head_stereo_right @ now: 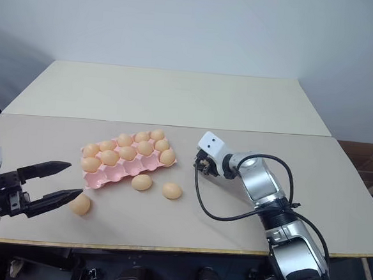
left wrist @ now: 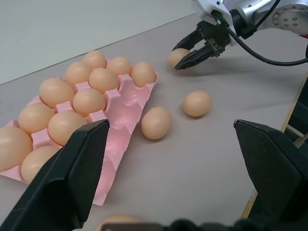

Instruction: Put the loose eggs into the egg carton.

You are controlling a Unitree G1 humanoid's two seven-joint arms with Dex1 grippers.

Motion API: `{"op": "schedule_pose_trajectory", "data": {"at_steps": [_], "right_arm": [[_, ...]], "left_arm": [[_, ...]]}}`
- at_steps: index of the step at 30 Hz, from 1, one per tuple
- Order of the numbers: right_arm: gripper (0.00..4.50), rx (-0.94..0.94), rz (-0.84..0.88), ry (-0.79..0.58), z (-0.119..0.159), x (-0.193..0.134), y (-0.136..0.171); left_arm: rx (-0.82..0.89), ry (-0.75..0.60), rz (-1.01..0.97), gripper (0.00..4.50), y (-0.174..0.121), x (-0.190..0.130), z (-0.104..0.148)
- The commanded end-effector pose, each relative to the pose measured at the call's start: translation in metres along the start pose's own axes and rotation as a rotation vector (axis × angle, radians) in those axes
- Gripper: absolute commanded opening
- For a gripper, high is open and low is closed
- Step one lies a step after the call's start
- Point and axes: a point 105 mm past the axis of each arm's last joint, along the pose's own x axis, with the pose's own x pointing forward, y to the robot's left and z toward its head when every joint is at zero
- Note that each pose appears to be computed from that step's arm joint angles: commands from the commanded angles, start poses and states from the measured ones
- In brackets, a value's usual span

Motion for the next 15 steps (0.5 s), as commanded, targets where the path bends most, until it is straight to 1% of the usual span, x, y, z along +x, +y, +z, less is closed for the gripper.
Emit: {"op": "schedule_pose_trajectory", "data": {"at_steps": [1,4,6,8,11,15], "right_arm": [[1.66,-0.057,0.014,-0.172,0.053,-0.022,0.002],[1.66,-0.107,0.071,-0.272,0.084,-0.028,0.017],[1.66,-0.131,0.103,-0.333,0.103,-0.024,0.026],[1.66,-0.139,0.114,-0.367,0.116,-0.015,0.032],[1.66,-0.156,0.127,-0.378,0.127,0.005,0.044],[1.66,-0.162,0.121,-0.358,0.129,0.037,0.061]], "left_arm": [[0.043,-0.023,0.035,4.50,0.003,-0.009,0.010],[0.043,-0.014,0.076,4.50,0.010,-0.017,0.009],[0.042,-0.008,0.084,4.50,0.011,-0.020,0.008],[0.036,-0.004,0.081,4.50,0.011,-0.021,0.007],[0.033,0.010,0.062,4.50,0.009,-0.019,0.005],[0.041,0.000,0.060,4.50,0.010,-0.016,0.008]]}}
